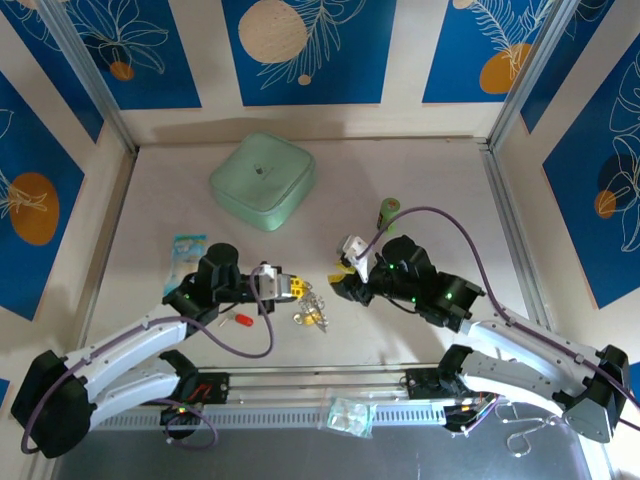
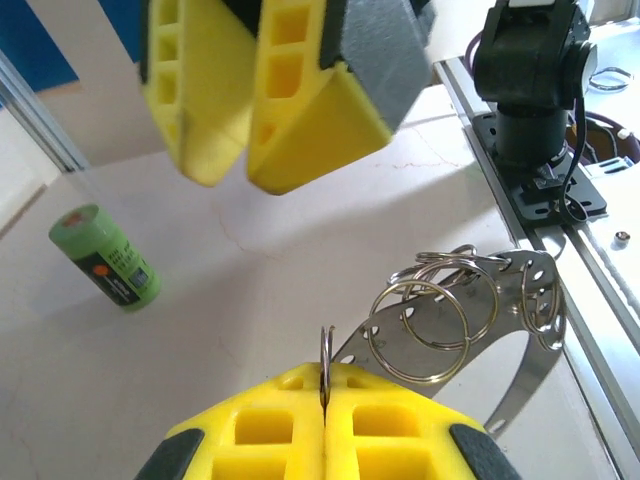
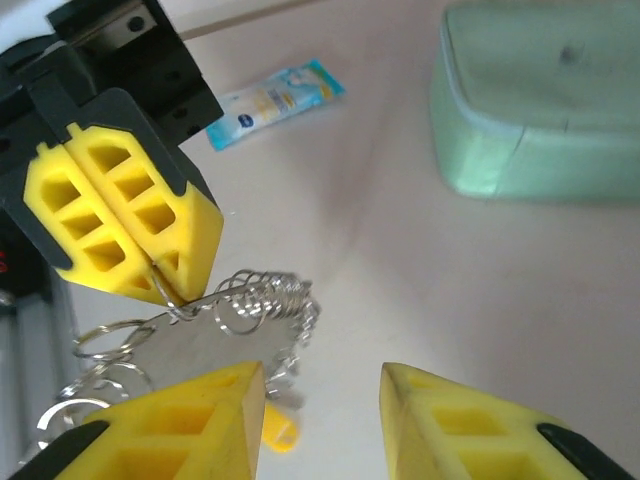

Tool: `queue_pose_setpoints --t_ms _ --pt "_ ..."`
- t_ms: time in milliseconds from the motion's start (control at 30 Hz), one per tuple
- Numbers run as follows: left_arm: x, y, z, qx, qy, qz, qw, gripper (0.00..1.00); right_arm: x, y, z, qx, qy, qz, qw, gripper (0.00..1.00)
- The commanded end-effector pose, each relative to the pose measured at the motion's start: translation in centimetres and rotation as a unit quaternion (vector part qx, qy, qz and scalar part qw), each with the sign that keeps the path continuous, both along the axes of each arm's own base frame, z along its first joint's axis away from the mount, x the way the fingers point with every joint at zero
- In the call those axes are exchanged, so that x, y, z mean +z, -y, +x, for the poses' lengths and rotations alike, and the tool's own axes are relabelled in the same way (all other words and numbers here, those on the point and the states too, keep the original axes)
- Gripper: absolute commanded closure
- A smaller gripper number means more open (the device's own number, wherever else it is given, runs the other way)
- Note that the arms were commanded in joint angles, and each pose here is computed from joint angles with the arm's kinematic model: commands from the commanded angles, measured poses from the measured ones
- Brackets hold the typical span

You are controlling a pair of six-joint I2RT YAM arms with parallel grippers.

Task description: Put the keys on the keyring

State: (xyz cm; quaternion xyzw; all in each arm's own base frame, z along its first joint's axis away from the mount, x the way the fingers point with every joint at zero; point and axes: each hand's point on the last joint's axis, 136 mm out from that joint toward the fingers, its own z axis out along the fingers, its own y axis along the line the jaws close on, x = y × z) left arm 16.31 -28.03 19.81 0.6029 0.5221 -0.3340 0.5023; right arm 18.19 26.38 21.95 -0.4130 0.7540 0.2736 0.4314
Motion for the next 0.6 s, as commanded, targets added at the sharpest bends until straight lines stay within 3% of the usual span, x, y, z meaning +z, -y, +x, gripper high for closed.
queue_pose_setpoints --t_ms 0,100,233,400,500,567 --pt "1.1 0.4 0.9 0.026 -0.027 0.000 0.999 1.00 -2.6 1.1 -0.7 -0.070 -0.115 0.010 0.991 0.63" --pt "1.0 -0.3 3.0 0.097 -0.029 -0.001 0.995 1.00 -4.3 1.7 -0.3 -0.115 -0.158 -0.003 0.981 0.63" --pt "0.9 -2.2 6.3 0.215 -0.040 0.008 0.976 1.00 -7.5 2.0 -0.2 -0.170 -0.241 -0.035 0.955 0.65" --pt "0.8 -4.2 8.5 0.295 -0.033 0.030 0.954 1.00 -10.5 0.5 -0.9 -0.182 -0.311 -0.079 0.929 0.65" --pt "1.5 -5.5 9.3 0.333 -0.036 0.018 0.942 1.00 -11.9 -1.5 -2.1 -0.156 -0.333 -0.090 0.925 0.65" --pt "1.5 -6.9 10.0 0.377 -0.045 0.008 0.925 1.00 -12.8 -2.6 -2.6 -0.143 -0.349 -0.094 0.921 0.65"
